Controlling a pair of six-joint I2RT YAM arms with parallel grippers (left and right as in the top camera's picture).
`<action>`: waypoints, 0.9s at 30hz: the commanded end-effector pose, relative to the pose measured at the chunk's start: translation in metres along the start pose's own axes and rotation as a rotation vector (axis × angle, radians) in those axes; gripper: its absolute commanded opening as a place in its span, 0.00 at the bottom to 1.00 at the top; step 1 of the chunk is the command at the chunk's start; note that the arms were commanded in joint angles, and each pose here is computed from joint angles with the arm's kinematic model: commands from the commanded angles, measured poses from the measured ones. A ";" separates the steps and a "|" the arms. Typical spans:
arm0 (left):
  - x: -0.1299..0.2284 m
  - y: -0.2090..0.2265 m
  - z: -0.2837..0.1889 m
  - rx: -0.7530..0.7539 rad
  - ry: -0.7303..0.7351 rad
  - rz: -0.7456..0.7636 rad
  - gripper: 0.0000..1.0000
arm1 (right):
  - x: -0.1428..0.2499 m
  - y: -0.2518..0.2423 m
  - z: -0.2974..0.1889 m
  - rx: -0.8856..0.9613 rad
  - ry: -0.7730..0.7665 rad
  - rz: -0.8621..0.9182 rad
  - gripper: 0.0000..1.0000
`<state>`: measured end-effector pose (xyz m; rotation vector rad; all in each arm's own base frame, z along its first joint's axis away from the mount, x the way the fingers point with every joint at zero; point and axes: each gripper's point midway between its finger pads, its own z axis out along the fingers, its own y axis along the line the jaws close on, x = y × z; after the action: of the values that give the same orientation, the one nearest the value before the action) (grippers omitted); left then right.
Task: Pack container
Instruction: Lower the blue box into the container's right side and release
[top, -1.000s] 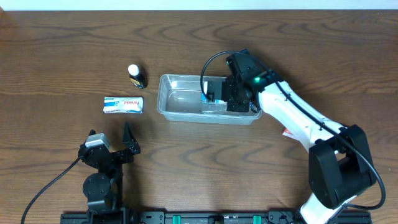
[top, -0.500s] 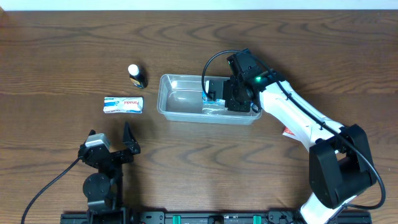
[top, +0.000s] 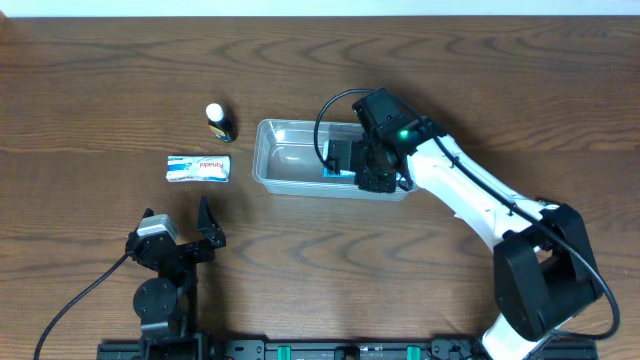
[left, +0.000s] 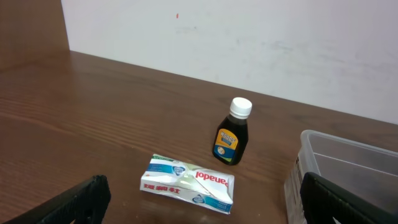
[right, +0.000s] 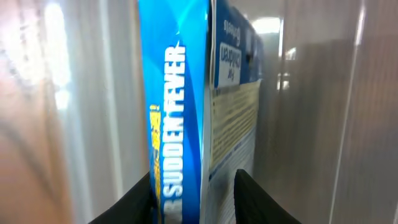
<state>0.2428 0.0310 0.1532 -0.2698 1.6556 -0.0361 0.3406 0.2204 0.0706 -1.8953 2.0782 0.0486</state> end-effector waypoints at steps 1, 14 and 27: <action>0.016 0.006 0.001 -0.025 0.045 0.018 0.98 | -0.010 -0.004 -0.028 0.051 -0.042 0.008 0.36; 0.016 0.006 0.001 -0.025 0.045 0.018 0.98 | -0.035 -0.028 -0.087 0.220 -0.195 0.109 0.39; 0.016 0.006 0.001 -0.025 0.045 0.018 0.98 | -0.024 -0.011 -0.075 0.115 -0.160 0.344 0.03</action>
<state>0.2428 0.0310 0.1532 -0.2698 1.6556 -0.0361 0.3413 0.2214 0.1548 -1.4680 2.1457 0.0948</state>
